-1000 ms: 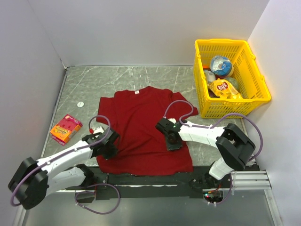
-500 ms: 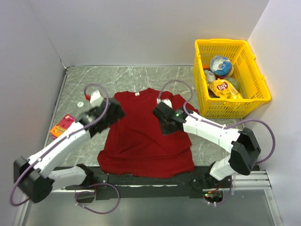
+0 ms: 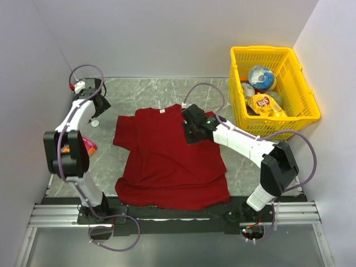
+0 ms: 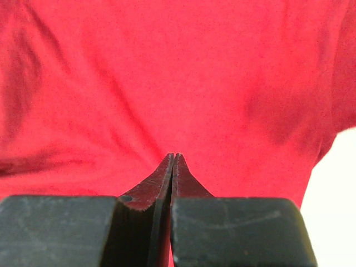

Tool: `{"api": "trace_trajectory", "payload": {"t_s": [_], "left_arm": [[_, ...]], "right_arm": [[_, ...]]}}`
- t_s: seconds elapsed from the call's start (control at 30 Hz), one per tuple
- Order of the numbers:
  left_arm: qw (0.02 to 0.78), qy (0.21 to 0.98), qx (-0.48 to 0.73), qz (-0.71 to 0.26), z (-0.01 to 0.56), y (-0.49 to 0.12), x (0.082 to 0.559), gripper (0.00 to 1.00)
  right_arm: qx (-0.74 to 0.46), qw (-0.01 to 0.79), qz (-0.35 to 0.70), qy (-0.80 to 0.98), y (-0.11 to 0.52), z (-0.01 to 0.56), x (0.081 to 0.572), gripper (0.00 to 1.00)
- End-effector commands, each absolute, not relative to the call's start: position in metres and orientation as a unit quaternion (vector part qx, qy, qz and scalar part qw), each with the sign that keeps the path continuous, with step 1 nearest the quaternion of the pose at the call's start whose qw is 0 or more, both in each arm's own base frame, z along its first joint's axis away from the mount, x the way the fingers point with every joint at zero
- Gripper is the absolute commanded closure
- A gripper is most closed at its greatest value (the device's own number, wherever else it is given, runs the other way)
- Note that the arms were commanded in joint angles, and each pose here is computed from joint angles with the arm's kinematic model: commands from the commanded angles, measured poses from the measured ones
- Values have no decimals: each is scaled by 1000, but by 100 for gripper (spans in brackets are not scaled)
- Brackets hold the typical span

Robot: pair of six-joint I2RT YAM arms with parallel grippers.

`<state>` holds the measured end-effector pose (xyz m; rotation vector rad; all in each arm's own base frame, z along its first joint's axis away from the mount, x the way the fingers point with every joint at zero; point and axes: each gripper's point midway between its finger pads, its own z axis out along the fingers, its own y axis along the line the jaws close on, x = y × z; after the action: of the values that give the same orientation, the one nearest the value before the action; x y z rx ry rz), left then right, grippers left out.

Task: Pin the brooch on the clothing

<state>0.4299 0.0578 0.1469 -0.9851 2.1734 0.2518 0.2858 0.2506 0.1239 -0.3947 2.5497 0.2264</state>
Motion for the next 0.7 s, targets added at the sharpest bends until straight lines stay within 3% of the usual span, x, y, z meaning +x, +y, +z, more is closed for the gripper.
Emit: {"api": "trace_trajectory", "payload": {"t_s": [0.0, 0.33, 0.67], "left_arm": [[340, 859, -372, 95, 123, 86, 448, 17], [285, 873, -382, 104, 54, 112, 479, 21], [257, 885, -375, 99, 26, 110, 481, 34]], "right_arm": [[-147, 272, 139, 941, 255, 125, 298, 100], [-153, 253, 144, 944, 248, 115, 306, 100], [-145, 247, 135, 949, 236, 109, 310, 100]]}}
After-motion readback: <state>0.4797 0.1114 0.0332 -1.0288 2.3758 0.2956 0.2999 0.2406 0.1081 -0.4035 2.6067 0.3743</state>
